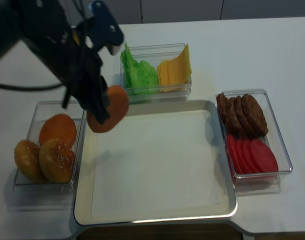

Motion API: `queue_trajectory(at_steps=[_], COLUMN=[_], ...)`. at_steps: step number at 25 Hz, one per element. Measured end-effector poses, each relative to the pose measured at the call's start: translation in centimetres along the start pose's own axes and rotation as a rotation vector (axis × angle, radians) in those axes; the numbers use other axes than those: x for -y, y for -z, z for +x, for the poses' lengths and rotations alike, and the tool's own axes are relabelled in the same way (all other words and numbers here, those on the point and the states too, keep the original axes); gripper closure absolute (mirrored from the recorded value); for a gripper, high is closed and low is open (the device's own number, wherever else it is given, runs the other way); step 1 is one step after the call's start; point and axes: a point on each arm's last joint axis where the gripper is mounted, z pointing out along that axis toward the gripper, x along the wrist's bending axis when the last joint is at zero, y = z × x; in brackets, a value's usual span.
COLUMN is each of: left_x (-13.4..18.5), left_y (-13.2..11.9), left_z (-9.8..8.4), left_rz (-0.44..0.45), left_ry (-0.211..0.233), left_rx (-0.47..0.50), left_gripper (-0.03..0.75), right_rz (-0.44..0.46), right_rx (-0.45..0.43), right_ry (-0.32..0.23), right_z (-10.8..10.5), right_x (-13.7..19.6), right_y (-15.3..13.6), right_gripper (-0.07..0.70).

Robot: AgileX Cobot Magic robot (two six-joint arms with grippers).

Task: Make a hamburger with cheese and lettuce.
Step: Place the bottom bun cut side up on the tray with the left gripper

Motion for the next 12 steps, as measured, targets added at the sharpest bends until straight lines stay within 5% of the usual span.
queue_trajectory(at_steps=[12], left_x=[-5.2], left_y=[-7.0], left_z=[-5.8], left_rz=[0.007], left_ry=[-0.316], left_rx=[-0.061], left_gripper=[0.613], right_rz=[0.000], right_rx=[0.000], right_ry=[0.000], right_z=[0.0], right_x=[0.0], right_y=[0.0], right_gripper=[0.202])
